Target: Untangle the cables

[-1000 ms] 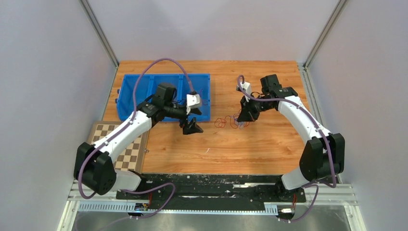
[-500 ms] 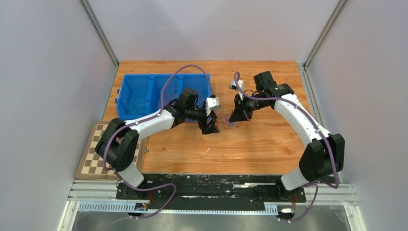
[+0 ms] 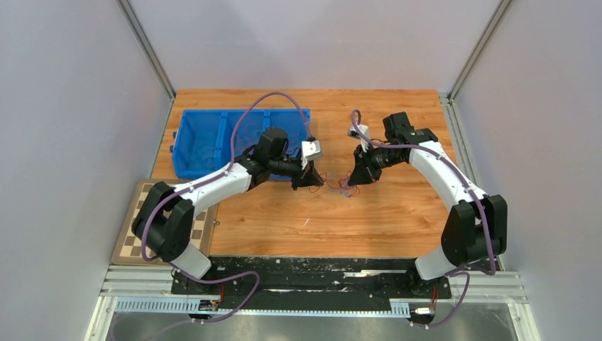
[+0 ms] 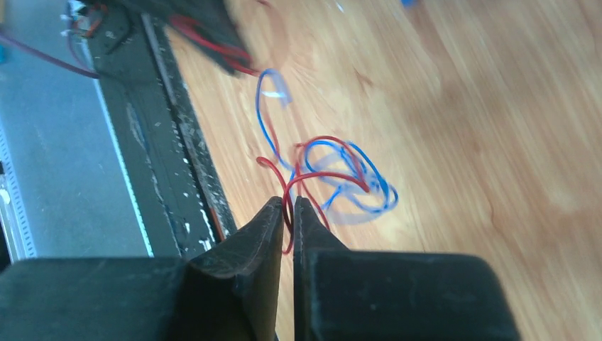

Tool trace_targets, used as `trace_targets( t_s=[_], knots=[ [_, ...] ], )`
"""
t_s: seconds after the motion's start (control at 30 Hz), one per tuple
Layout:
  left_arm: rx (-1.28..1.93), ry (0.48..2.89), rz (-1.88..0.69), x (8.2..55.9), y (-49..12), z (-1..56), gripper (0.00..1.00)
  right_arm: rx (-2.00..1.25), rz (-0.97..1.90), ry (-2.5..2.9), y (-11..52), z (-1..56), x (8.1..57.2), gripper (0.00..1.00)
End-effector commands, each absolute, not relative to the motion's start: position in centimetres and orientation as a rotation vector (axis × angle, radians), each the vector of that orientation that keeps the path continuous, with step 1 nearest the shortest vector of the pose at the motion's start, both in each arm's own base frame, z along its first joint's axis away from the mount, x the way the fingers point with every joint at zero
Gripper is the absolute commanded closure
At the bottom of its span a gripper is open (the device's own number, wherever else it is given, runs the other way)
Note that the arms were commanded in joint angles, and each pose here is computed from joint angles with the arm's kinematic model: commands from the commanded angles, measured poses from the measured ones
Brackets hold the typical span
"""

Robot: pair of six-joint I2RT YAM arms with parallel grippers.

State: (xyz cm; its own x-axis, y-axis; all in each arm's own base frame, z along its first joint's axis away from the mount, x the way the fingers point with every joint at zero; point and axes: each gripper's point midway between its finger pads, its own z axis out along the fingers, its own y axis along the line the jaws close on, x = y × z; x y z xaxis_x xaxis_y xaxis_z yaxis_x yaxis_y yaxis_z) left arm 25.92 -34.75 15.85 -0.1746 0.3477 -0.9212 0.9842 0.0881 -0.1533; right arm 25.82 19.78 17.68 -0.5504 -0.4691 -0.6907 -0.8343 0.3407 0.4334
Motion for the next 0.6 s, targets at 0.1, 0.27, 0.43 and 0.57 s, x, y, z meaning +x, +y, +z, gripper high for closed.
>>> trace_targets(
  t_s=[0.1, 0.27, 0.43, 0.57],
  knots=[
    [1.439, 1.765, -1.24, 20.4, -31.7, 13.7, 1.0, -1.021, 0.834, 2.41, 15.1, 10.9, 28.9, 0.93],
    [1.381, 1.929, -1.235, 20.5, -30.6, 10.5, 1.0, -0.982, 0.681, 2.463, 13.4, 8.9, 30.3, 1.0],
    [1.289, 1.997, -1.226, 21.8, -29.8, 10.4, 1.0, -1.008, 0.658, 2.425, 13.2, 9.6, 29.9, 0.92],
    [1.291, 1.952, -1.224, 22.1, -29.7, 11.1, 1.0, -1.003, 0.773, 2.345, 14.8, 11.1, 29.0, 0.46]
  ],
)
